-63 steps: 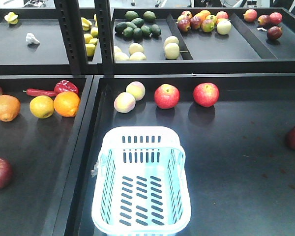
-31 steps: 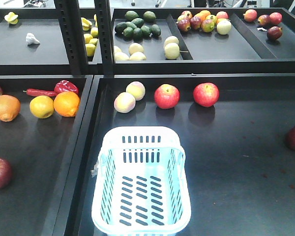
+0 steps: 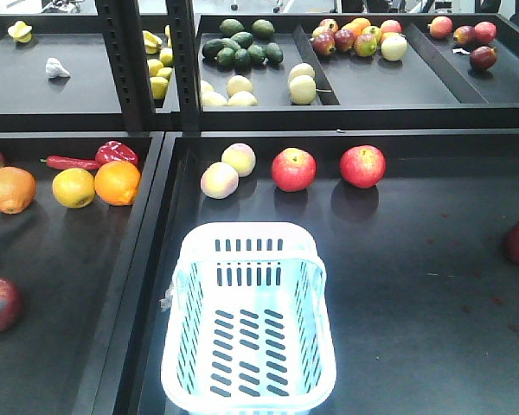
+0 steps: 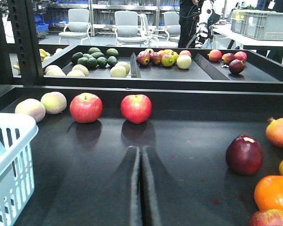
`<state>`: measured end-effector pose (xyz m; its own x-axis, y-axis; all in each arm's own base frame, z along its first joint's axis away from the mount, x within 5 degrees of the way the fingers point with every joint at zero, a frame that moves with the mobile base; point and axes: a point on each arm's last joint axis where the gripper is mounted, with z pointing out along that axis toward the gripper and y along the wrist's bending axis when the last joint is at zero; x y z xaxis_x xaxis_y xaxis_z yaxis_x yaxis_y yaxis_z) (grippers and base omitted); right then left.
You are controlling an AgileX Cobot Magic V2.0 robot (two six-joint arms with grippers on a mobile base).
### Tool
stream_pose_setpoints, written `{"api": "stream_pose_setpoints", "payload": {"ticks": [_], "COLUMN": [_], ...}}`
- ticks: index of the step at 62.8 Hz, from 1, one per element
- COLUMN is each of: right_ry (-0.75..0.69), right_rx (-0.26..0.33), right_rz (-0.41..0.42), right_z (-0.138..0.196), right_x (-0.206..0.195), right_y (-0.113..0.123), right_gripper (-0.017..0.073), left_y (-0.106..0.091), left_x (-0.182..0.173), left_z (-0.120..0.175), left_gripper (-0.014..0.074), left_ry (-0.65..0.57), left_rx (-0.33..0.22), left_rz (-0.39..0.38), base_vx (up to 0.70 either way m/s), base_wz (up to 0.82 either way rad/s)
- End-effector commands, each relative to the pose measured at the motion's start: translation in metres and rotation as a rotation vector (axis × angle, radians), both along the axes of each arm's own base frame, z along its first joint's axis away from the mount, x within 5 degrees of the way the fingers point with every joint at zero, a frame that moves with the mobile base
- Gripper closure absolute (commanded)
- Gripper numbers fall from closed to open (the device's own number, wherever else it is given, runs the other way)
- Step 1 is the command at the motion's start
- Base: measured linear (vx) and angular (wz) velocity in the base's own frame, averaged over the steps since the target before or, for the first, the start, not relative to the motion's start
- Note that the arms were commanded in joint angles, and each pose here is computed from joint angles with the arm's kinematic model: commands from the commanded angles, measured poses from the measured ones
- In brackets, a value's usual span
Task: Pick three apples into basket with both arms
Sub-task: 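Lower the left gripper onto the light-blue basket handle and close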
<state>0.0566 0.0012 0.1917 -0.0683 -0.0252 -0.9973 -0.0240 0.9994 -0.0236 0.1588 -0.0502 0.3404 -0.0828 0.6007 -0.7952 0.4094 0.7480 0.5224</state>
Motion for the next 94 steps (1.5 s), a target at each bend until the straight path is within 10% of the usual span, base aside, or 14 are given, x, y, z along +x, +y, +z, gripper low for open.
{"api": "stream_pose_setpoints", "payload": {"ticks": [1, 43, 94], "right_ry": [-0.083, -0.083, -0.083], "right_rx": [-0.017, -0.017, -0.017], "right_rz": [-0.002, -0.002, -0.002], "right_z": [0.004, 0.004, 0.004], "right_x": [-0.001, -0.001, -0.001], "right_y": [0.0, 0.0, 0.0], "right_gripper": [0.0569, 0.0569, 0.0569], "left_y": [-0.017, -0.163, -0.204], "left_x": [0.008, 0.064, 0.11], "left_z": [0.012, -0.017, -0.075], "left_gripper": [0.0029, 0.0029, 0.007], "left_ry": [-0.066, 0.105, 0.152], "left_rx": [0.094, 0.452, 0.783], "left_rz": [-0.114, -0.572, -0.468], "base_vx": [0.0, 0.0, 0.0], "base_wz": [0.0, 0.0, 0.0]}}
